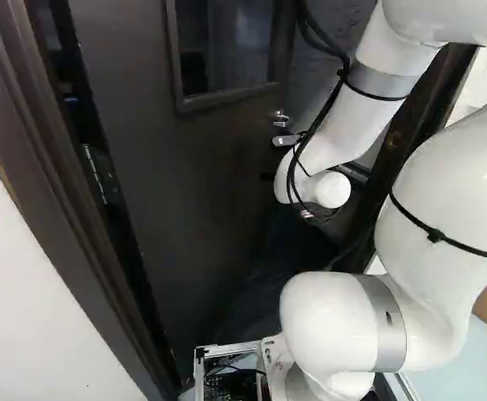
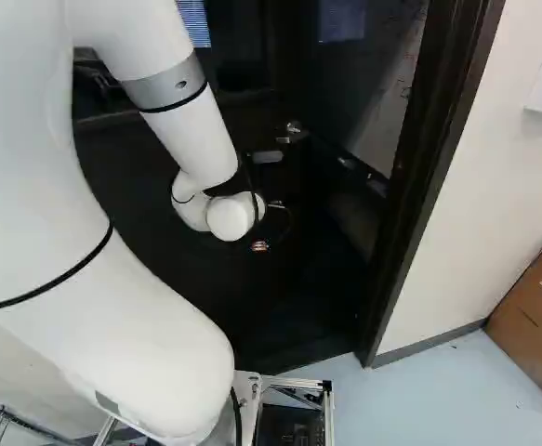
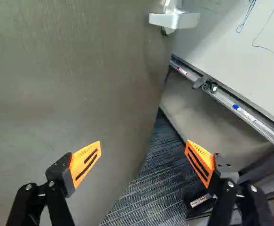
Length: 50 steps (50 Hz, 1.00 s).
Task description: Open the door and move inside
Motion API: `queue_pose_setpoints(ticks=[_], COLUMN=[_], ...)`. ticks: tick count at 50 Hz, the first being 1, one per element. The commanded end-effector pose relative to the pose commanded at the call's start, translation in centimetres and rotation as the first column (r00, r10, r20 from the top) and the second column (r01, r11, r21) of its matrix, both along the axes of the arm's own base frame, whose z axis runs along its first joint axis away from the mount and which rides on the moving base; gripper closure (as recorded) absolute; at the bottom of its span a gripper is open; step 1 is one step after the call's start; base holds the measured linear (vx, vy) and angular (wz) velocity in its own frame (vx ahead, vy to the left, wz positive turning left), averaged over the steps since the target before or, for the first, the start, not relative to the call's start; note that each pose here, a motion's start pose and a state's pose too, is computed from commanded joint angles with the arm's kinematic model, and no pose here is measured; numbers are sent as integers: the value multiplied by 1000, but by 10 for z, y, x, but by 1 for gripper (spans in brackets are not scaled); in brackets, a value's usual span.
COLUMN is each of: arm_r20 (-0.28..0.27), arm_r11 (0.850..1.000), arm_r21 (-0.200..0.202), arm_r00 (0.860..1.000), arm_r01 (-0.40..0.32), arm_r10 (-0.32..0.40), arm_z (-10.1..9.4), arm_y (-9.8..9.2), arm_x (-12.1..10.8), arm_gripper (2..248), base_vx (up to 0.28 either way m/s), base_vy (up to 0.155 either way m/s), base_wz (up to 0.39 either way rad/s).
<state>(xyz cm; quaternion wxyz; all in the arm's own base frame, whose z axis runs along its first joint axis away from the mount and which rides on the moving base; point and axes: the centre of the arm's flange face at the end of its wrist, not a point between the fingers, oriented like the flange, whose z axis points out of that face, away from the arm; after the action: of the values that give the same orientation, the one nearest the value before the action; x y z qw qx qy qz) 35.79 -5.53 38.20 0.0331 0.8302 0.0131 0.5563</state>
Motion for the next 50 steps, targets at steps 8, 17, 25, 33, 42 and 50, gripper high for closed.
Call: queue_pose_setpoints(ticks=[8, 17, 25, 33, 42, 50], arm_r20=[0, 0, 0, 0, 0, 0], arm_r11=[1000, 1000, 999, 998, 997, 996], arm_r21=[0, 0, 0, 0, 0, 0], arm_r00=[1000, 1000, 999, 998, 997, 996], arm_r01=[-12, -26, -41, -56, -73, -88], arm_r10=[12, 26, 41, 56, 73, 88], arm_z=[0, 0, 0, 0, 0, 0], arm_y=[4, 9, 14, 19, 25, 31], arm_x=[2, 5, 7, 8, 10, 12], arm_gripper=[3, 3, 3, 3, 3, 3], base_vx=[0, 0, 0, 0, 0, 0], base_vy=[0, 0, 0, 0, 0, 0], base_wz=[0, 0, 0, 0, 0, 0])
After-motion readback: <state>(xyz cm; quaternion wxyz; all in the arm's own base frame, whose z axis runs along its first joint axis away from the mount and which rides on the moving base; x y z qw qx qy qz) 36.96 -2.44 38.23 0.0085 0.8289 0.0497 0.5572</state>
